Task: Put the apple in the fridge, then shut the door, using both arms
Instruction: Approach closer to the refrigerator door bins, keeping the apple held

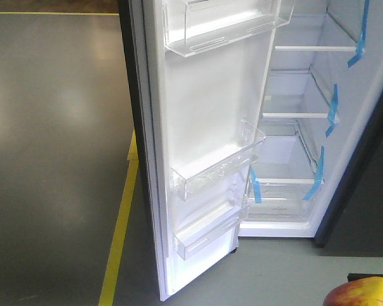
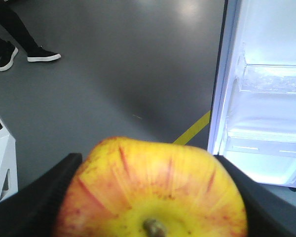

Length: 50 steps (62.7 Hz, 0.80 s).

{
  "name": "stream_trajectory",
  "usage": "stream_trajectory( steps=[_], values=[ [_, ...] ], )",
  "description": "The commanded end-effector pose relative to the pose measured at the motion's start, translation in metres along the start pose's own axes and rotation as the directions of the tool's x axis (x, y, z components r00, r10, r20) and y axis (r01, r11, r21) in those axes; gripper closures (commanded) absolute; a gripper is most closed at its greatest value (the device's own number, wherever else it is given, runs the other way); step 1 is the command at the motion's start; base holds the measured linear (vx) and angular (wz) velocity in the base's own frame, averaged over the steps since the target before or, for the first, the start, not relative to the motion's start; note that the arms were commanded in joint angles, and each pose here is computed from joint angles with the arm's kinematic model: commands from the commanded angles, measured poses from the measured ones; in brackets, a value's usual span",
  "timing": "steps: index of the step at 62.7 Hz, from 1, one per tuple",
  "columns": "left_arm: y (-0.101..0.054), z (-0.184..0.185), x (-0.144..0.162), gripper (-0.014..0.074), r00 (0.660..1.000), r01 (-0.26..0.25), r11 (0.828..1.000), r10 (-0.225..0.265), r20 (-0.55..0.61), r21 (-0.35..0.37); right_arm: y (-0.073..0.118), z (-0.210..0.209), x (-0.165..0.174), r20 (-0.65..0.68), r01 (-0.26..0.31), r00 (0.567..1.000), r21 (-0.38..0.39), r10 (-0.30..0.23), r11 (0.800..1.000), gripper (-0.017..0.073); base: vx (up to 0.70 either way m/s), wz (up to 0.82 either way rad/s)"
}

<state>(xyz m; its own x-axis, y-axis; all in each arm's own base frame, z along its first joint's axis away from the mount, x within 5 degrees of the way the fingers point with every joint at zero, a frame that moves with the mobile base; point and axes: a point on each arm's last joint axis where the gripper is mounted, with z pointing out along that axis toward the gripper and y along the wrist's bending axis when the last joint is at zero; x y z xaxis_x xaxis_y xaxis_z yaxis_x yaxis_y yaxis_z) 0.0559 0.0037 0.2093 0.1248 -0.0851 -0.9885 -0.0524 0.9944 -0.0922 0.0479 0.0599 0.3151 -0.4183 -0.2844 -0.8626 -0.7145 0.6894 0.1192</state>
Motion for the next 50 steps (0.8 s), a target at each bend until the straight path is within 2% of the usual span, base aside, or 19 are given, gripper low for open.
stream_trajectory(
  steps=[1, 50],
  values=[
    [0.0004, -0.0011, -0.0007, 0.0600, 0.997, 0.014, 1.000, -0.014, 0.070, 0.003, 0.0008, -0.0038, -0.0128, 0.083, -0.017, 0.996, 0.001, 0.017, 1.000, 0.0148, 0.10, -0.01],
    [0.0004, -0.0011, -0.0007, 0.0600, 0.997, 0.014, 1.000, -0.014, 0.070, 0.003, 0.0009, -0.0038, -0.0127, 0.083, -0.017, 0.996, 0.000, 0.017, 1.000, 0.0148, 0.09, -0.02]
  ],
)
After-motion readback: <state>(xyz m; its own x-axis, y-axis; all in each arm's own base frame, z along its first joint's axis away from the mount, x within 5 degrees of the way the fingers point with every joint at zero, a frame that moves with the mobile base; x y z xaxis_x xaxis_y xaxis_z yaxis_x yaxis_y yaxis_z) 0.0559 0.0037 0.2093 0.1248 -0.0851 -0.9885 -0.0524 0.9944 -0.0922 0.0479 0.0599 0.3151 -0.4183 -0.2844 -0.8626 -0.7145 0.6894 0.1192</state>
